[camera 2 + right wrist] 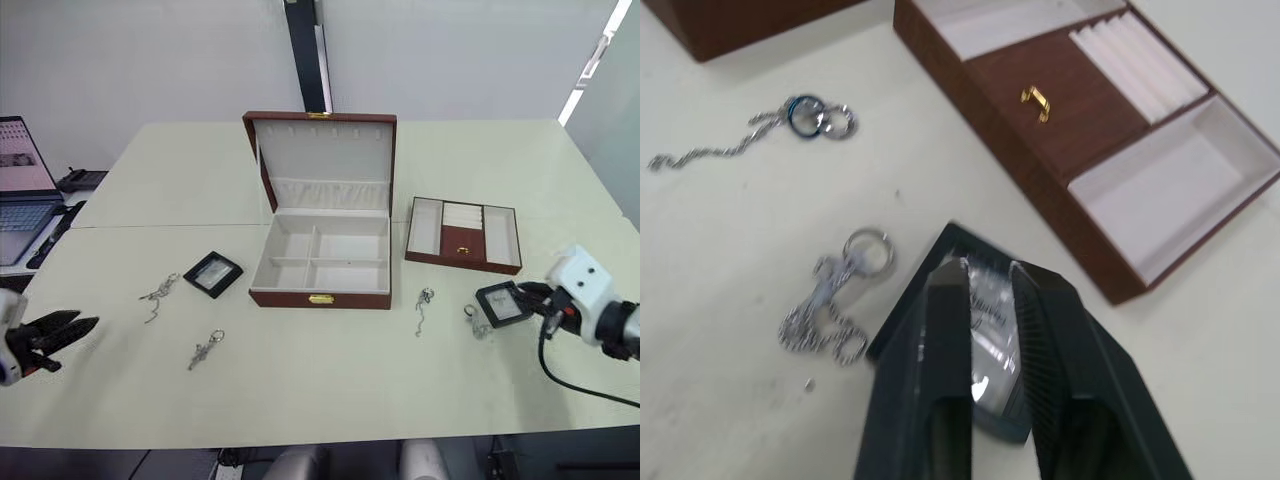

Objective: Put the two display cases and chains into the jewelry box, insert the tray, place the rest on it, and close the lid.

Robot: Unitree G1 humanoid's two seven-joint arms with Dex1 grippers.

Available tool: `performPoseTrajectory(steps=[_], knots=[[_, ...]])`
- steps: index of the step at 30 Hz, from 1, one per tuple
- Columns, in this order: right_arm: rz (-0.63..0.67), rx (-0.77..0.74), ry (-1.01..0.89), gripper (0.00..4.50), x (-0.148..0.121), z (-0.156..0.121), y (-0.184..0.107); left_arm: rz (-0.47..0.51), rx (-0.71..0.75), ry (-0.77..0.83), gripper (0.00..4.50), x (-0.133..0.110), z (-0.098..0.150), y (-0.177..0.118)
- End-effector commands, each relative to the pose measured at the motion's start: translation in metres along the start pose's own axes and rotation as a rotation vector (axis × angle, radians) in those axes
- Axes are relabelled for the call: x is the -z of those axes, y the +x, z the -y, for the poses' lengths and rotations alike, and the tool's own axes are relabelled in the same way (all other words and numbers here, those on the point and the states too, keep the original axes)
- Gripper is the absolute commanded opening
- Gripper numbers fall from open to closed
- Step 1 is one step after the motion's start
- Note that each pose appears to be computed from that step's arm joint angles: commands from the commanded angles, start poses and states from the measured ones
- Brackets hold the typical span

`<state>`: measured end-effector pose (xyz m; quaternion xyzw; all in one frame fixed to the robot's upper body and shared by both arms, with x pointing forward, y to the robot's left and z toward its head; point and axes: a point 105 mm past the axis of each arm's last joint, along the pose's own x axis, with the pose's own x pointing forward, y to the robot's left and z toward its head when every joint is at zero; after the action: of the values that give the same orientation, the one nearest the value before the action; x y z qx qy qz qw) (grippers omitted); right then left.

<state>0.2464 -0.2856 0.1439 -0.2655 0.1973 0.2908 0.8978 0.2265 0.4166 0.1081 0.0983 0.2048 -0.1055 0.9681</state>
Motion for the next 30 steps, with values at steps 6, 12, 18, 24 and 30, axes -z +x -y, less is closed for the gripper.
performPoseTrajectory(steps=[6, 12, 18, 24, 30], knots=[[-0.141, 0.018, 0.033, 3.25, 0.042, 0.006, -0.053, -0.034, -0.029, -0.042, 4.5, 0.021, -0.007, -0.029], [-0.147, -0.005, 0.044, 4.48, 0.043, 0.006, -0.054, -0.053, 0.003, -0.027, 4.5, 0.02, -0.003, -0.025], [-0.146, -0.017, 0.045, 4.48, 0.041, 0.005, -0.052, -0.045, 0.017, -0.026, 4.5, 0.016, -0.001, -0.019], [-0.152, -0.014, 0.043, 4.48, 0.044, 0.004, -0.051, -0.026, 0.022, -0.03, 4.5, 0.013, 0.002, -0.014], [-0.153, -0.008, 0.039, 4.48, 0.045, 0.006, -0.052, -0.009, 0.007, -0.036, 4.5, 0.01, 0.001, -0.012]])
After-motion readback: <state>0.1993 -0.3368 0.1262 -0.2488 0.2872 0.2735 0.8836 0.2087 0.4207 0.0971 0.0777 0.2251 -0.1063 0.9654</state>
